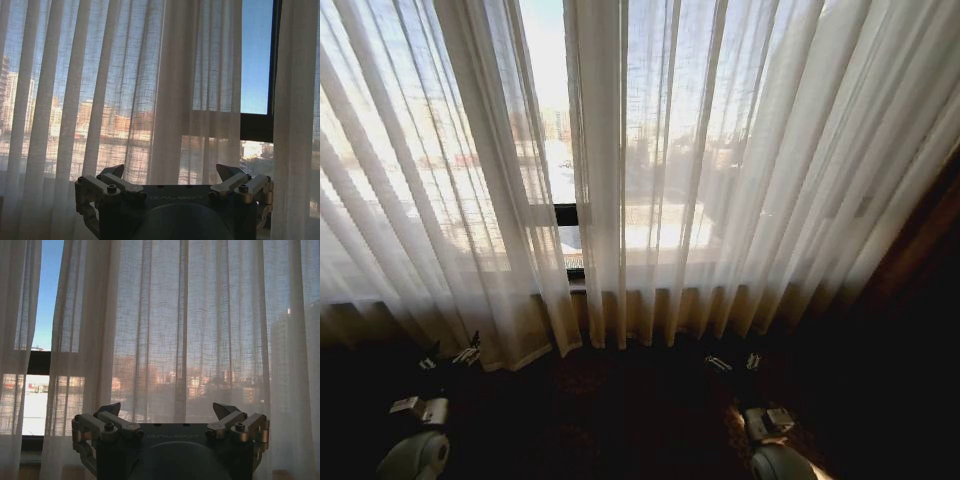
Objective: Open the curtains by pulling them apart, changing their state from closed to fully open.
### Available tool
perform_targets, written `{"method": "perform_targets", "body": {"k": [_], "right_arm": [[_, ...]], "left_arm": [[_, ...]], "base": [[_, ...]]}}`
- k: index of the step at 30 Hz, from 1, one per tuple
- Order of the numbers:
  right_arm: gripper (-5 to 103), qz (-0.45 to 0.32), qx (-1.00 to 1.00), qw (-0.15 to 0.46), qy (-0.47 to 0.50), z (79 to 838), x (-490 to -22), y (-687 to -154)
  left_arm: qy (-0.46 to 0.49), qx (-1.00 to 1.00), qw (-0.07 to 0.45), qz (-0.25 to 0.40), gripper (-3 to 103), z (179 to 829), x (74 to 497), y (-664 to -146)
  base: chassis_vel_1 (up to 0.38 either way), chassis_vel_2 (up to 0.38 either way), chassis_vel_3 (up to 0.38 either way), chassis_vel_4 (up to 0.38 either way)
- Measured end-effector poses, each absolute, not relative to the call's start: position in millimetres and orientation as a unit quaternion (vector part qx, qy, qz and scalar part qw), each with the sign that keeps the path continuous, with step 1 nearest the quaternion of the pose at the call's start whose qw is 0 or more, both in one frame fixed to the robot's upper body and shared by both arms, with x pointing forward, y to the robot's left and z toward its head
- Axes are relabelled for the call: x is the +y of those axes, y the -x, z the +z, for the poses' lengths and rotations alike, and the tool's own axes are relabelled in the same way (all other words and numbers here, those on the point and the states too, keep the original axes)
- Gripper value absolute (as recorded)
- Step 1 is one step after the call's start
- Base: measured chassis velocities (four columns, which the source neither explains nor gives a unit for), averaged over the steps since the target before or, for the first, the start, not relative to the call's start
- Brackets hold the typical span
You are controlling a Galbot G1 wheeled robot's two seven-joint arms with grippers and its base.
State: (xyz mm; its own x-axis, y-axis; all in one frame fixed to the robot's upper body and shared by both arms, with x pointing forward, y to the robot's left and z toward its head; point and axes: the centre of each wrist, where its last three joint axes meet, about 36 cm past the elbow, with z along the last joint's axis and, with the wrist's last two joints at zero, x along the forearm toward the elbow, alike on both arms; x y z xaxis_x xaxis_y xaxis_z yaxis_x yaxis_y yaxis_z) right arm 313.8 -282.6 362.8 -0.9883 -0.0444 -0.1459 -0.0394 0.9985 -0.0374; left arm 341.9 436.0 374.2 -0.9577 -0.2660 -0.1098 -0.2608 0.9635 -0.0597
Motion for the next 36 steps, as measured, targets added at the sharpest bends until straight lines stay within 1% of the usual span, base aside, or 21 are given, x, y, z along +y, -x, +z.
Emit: {"method": "perform_targets", "body": {"k": [7, 21, 31, 36], "right_arm": [[100, -0.017, 0.997, 0.074, 0.024, 364.2, -281.8, -310.0], [100, -0.02, 0.997, 0.075, 0.029, 364.5, -279.4, -307.8], [100, -0.015, 0.996, 0.085, 0.017, 363.5, -279.9, -314.6], [100, -0.019, 0.996, 0.085, 0.012, 361.1, -281.5, -318.5]], "left_arm": [[0.133, 0.989, 0.059, -0.022, 100, 374.2, 436.1, -341.9], [0.133, 0.989, 0.059, -0.022, 100, 374.3, 436.0, -342.0], [0.133, 0.989, 0.059, -0.022, 100, 374.3, 436.2, -341.9], [0.133, 0.989, 0.059, -0.022, 100, 374.4, 436.1, -342.1]], "base": [[-0.182, 0.203, 0.198, -0.186], [-0.305, 0.331, 0.305, -0.35], [-0.206, 0.349, 0.199, -0.355], [-0.203, 0.198, 0.193, -0.184]]}}
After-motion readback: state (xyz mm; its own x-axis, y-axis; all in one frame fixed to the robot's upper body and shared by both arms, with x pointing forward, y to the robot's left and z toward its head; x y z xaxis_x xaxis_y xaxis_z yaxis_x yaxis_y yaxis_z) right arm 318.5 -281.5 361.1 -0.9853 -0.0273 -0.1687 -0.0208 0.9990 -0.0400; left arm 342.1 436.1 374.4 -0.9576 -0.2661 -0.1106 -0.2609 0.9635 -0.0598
